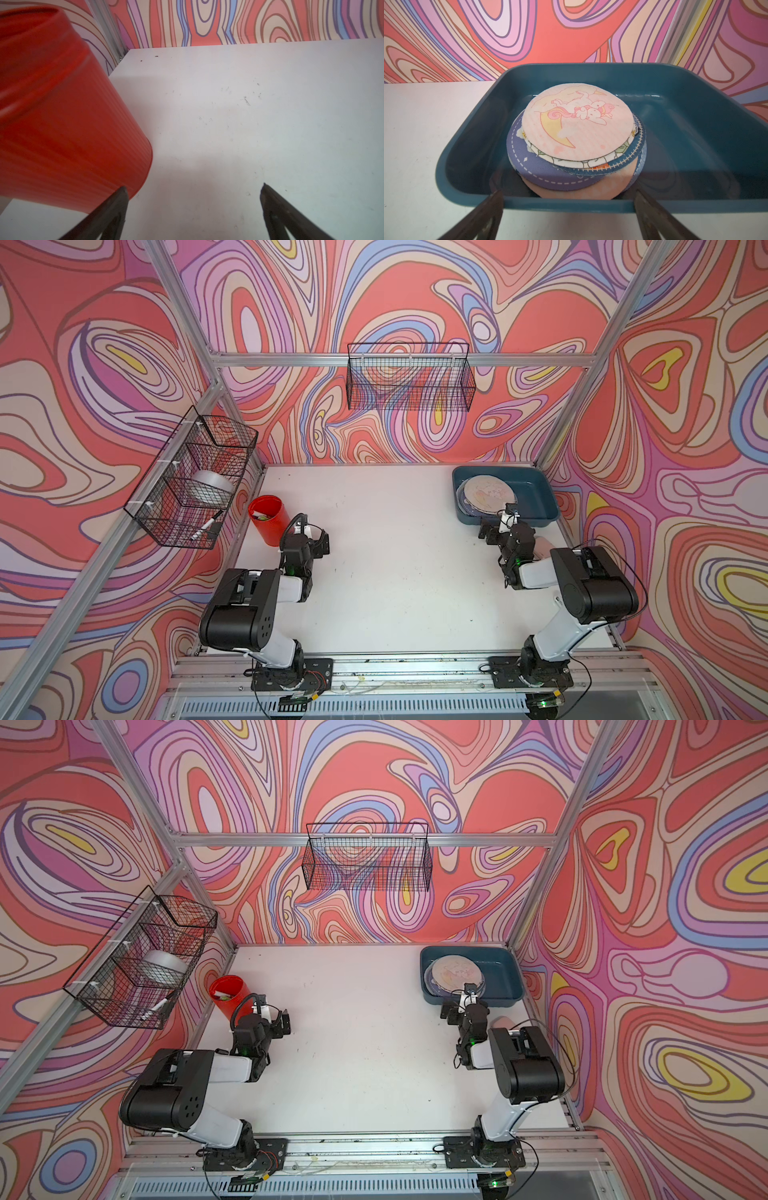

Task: Put the coasters into the storage box
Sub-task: Reset both arms

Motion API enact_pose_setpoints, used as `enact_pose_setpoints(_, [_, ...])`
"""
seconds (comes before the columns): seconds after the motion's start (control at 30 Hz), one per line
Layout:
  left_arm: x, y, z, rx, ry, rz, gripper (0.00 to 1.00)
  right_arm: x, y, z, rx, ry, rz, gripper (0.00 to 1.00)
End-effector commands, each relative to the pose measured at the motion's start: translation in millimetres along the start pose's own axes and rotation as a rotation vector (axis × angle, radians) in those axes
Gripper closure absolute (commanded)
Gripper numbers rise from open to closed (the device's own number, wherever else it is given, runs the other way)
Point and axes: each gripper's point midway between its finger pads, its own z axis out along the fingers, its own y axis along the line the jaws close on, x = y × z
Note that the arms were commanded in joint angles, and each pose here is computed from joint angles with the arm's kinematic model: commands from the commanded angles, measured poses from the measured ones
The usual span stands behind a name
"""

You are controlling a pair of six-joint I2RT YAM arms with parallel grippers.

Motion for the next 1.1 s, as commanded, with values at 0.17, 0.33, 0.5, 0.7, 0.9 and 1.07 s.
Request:
enact_pose_setpoints(0.17, [-11,-2,-3,-0.003,-0.043,-0.004,0.0,3,-5,4,0.029,0.016,0.018,0.02])
enact_pose_setpoints(0.33, [-11,-32,-9,0.163,-0.065,0.079,0.0,3,-5,4,0.025,0.02,0.019,0.02])
enact_pose_setpoints(0.5, [-10,-34,-7,0.19,-0.06,0.078,0.0,4,3,4,-0.023,0.021,0.007,0.01])
enact_pose_setpoints(0.7, [-11,-9,3,0.052,-0.012,0.013,0.0,3,2,3,-0.019,0.019,0.008,0.01])
enact_pose_setpoints(0.9, [-10,-9,4,0.054,-0.009,0.011,0.0,3,2,3,-0.02,0.019,0.008,0.02])
enact_pose_setpoints(1.07, [-10,-10,4,0.06,-0.009,0.005,0.0,3,2,3,-0.019,0.019,0.008,0.02])
